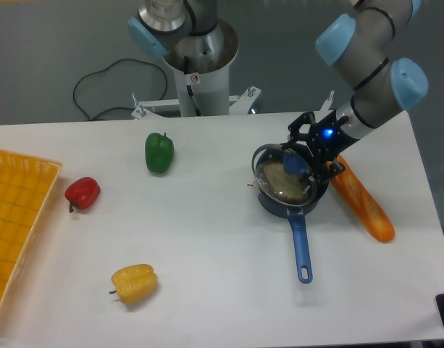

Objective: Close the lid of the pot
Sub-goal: 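Adjust the lid to sit flat on the saucepan, then open the gripper and raise it off the lid knob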

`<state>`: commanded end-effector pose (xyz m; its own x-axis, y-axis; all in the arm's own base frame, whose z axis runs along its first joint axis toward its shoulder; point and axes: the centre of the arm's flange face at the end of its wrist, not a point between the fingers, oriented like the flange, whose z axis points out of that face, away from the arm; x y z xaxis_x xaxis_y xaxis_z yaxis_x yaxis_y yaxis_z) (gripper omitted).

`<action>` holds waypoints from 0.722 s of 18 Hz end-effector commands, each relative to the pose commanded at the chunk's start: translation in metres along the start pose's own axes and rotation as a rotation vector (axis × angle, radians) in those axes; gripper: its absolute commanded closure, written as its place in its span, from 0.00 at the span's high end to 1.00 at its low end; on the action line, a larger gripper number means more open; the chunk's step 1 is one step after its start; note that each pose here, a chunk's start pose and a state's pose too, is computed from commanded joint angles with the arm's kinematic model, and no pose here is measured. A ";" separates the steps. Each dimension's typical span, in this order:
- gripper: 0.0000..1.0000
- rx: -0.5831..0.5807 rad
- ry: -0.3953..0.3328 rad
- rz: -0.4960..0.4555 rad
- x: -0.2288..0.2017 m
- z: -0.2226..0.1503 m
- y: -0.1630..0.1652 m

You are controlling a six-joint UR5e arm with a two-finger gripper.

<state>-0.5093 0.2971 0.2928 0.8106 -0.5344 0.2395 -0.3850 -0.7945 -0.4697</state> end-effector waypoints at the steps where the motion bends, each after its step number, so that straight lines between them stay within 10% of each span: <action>1: 0.99 -0.006 -0.010 -0.006 0.000 -0.005 -0.005; 13: 1.00 -0.195 -0.150 0.139 0.044 -0.078 -0.074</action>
<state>-0.4792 0.3100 0.4045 0.7948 -0.6049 0.0485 -0.5629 -0.7647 -0.3138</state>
